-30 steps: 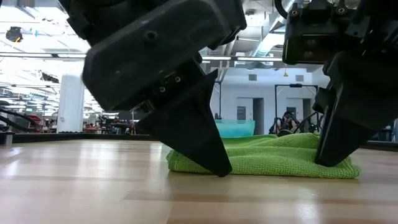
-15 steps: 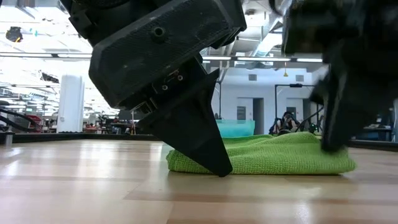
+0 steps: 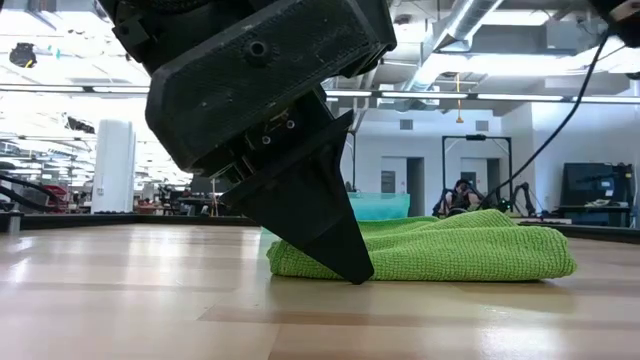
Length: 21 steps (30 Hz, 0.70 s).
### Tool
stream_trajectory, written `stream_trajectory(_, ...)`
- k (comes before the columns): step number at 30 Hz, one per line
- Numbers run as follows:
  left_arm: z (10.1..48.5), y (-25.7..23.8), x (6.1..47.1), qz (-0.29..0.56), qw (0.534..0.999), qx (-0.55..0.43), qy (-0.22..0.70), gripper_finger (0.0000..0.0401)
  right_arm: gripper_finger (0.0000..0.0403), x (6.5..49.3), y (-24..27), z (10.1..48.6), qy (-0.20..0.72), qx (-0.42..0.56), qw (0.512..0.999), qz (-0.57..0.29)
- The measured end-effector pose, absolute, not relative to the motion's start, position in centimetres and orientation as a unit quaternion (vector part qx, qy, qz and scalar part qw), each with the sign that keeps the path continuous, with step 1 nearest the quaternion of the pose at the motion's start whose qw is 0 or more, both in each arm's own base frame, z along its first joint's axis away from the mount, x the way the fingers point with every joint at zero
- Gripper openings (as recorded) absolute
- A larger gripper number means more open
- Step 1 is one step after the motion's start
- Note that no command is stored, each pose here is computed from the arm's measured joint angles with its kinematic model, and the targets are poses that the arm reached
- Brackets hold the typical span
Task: Roll microfiber towels into tight, uniform cylinder then place into a basket
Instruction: Roll the green microfiber cloth
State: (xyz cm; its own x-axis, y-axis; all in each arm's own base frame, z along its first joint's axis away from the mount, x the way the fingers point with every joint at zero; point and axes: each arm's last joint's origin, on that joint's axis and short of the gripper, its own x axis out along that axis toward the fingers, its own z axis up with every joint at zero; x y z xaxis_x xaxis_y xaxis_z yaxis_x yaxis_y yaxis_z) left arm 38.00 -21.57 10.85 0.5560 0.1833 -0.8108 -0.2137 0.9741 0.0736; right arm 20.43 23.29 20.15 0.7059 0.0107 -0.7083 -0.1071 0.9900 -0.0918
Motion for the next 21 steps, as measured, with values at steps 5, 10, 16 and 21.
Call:
stream_trajectory(5, 10.9, -21.6, 38.0, 0.113, 0.882, -0.019, 0.457, 0.0102, 0.0102, 20.1, 24.4, 18.4, 0.393, -0.109, 0.912, 0.048)
stream_trajectory(10, 10.9, -21.6, 38.0, 0.114, 0.883, -0.022, 0.455, 0.0102, 0.0103, 21.6, 24.3, 16.6, 0.394, -0.210, 0.892, 0.074)
stream_trajectory(16, 10.9, -21.6, 38.0, 0.114, 0.883, -0.023, 0.455, 0.0102, 0.0127, 23.5, 24.3, 15.1, 0.391, -0.299, 0.865, 0.101)
stream_trajectory(21, 10.9, -21.6, 38.0, 0.114, 0.883, -0.023, 0.455, 0.0102, 0.0170, 24.3, 24.3, 13.6, 0.404, -0.352, 0.836, 0.121)
